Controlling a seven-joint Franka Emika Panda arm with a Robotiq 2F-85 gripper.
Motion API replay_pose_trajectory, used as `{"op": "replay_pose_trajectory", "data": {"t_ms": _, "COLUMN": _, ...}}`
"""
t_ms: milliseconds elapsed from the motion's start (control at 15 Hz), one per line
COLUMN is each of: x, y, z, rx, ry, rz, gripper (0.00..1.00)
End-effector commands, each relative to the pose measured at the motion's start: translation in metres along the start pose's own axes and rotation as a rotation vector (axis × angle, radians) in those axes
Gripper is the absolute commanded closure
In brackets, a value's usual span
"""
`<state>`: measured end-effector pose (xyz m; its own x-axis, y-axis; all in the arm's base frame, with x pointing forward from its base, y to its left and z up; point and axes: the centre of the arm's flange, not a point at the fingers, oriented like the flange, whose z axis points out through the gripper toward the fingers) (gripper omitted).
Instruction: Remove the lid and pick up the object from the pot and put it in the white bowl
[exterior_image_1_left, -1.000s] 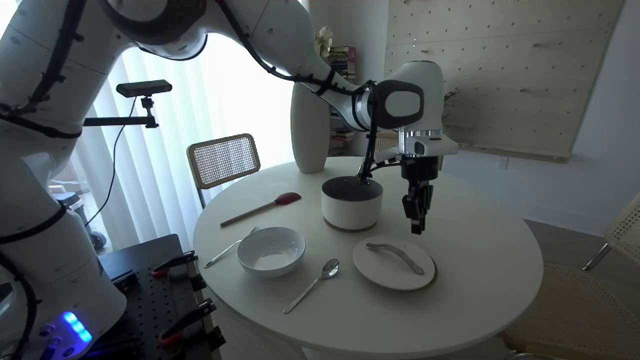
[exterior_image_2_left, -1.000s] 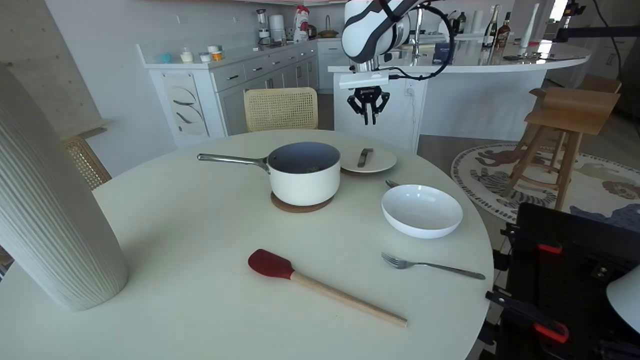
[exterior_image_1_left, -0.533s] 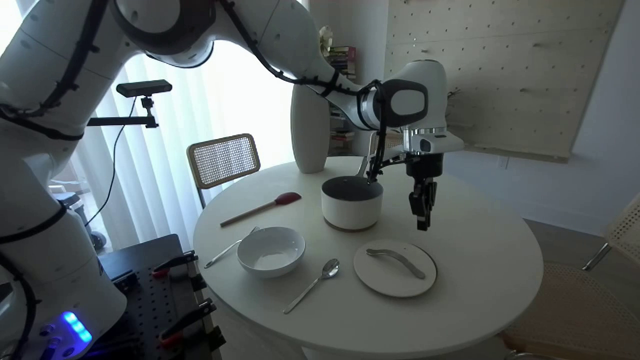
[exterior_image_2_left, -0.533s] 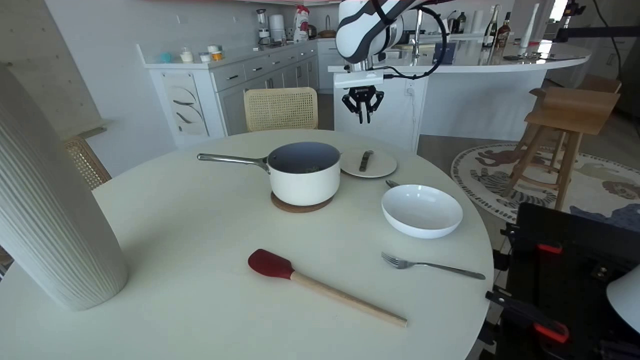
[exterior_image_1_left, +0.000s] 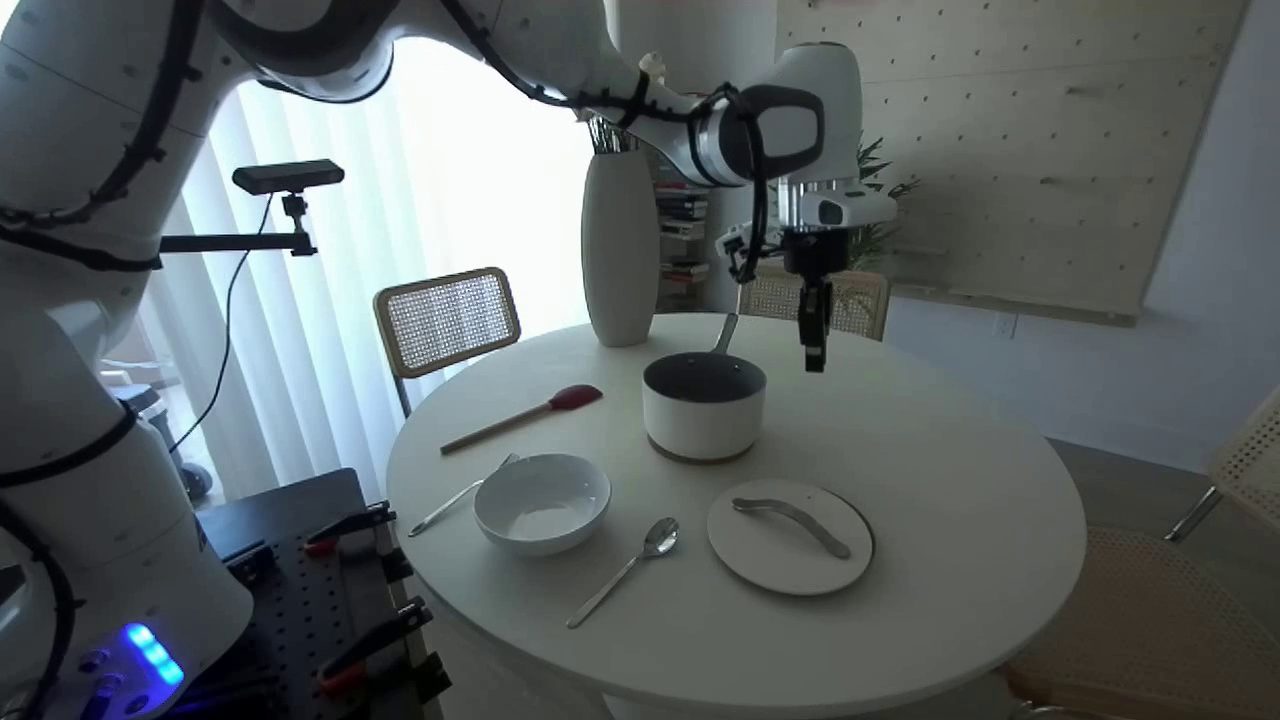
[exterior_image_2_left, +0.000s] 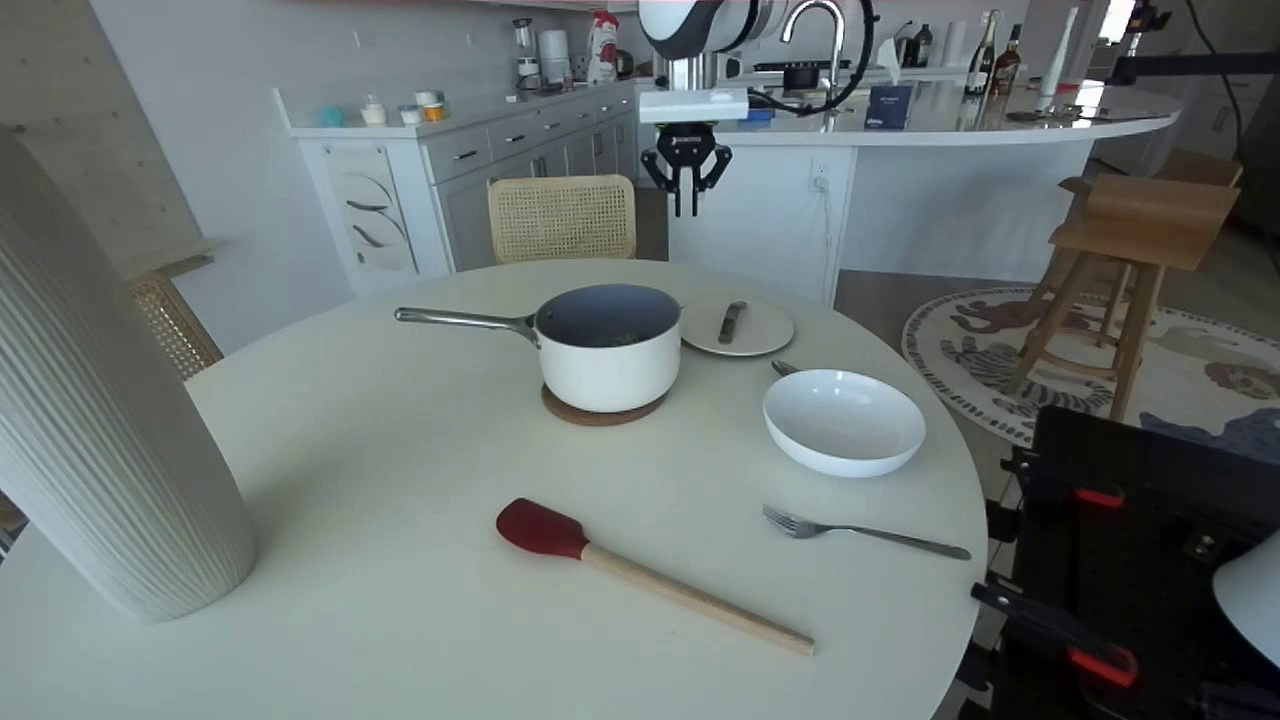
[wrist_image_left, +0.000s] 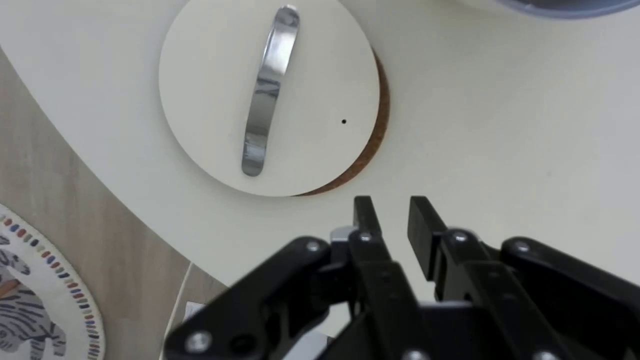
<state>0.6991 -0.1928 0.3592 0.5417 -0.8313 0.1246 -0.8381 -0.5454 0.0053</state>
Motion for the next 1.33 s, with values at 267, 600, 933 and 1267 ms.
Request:
{"op": "replay_pose_trajectory", "data": {"t_ms": 267, "x": -0.109, "y": -0.032, "z": -0.097, "rx": 0.024, "ry": -0.098, "rz": -0.176, "gripper": 0.29}}
{"op": "replay_pose_trajectory", "data": {"t_ms": 600, "x": -0.153, "y": -0.064, "z": -0.115, "rx": 0.027, "ry": -0.119, "rz": -0.258, "gripper": 0.00}}
{"op": "replay_pose_trajectory", "data": {"t_ms": 933, "x": -0.152, "y": -0.083, "z": -0.115, "rx": 0.021, "ry": -0.124, "rz": -0.292, "gripper": 0.00}}
{"op": "replay_pose_trajectory", "data": {"t_ms": 1267, "x": -0.138, "y": -0.087, "z": -0.109, "rx": 0.021, "ry": -0.136, "rz": -0.323, "gripper": 0.00}}
